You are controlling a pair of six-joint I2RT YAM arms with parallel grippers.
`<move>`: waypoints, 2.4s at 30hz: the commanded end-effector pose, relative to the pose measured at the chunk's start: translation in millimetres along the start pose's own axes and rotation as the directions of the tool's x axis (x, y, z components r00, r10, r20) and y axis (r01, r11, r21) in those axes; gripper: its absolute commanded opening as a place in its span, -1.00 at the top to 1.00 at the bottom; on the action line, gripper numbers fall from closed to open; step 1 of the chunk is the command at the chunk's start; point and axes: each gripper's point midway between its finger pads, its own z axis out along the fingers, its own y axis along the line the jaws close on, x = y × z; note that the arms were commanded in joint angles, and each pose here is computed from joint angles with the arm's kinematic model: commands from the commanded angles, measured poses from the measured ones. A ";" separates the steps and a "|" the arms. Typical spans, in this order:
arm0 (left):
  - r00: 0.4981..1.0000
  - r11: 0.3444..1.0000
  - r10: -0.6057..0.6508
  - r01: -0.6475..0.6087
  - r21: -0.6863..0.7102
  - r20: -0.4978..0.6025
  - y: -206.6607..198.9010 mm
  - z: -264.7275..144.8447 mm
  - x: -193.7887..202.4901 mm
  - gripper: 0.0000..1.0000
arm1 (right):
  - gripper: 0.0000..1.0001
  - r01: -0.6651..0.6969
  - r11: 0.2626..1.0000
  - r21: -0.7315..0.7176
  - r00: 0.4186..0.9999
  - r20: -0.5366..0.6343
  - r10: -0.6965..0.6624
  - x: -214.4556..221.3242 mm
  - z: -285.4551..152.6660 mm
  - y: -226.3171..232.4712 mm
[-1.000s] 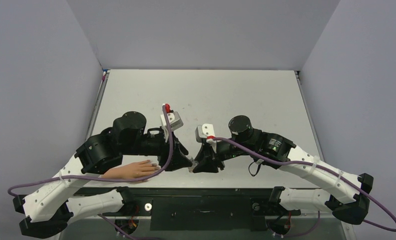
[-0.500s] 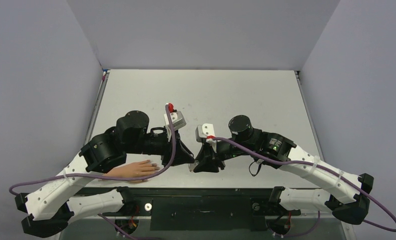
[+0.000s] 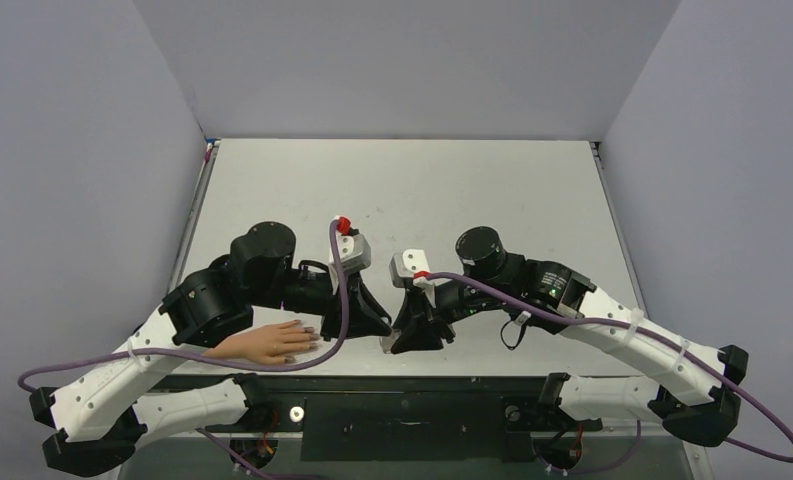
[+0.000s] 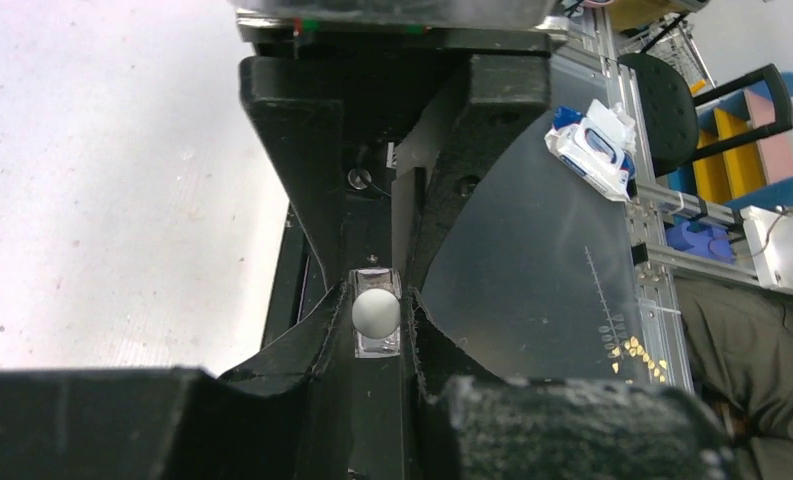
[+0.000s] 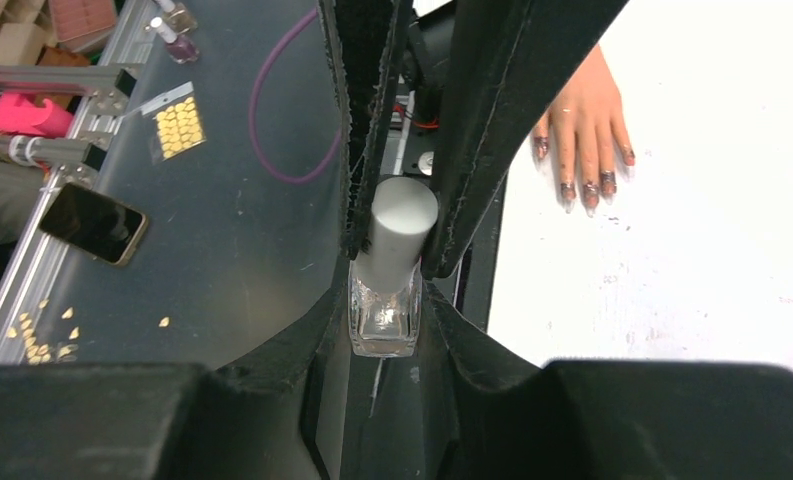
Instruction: Paint the nails
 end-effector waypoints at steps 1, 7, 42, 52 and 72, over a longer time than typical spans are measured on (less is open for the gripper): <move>0.996 0.980 0.093 -0.089 0.175 -0.013 -28.7 -4.5 5.0 1.00 | 1.00 0.117 0.993 -0.025 0.987 0.111 -0.114 -44.5 -9.2 4.0; 0.991 0.957 0.133 -0.125 0.262 -0.013 -39.1 -3.3 6.6 1.00 | 1.00 0.136 0.985 -0.107 0.987 0.097 -0.125 -44.0 -10.7 17.0; 0.975 0.917 0.145 -0.068 -0.393 0.170 42.8 -60.2 -11.0 -0.93 | 1.00 0.111 0.924 0.367 0.988 0.061 -0.143 -10.3 -21.3 -59.9; 0.967 0.682 0.075 0.127 -0.720 0.242 108.4 -106.6 32.5 -0.93 | 1.00 -0.117 0.688 0.716 0.955 0.271 -0.119 19.4 -32.1 -150.6; 0.948 0.573 0.048 0.231 -0.787 0.313 145.5 -108.7 84.5 -0.93 | 1.00 -0.355 0.376 0.856 0.916 0.400 -0.043 149.9 -4.8 -250.8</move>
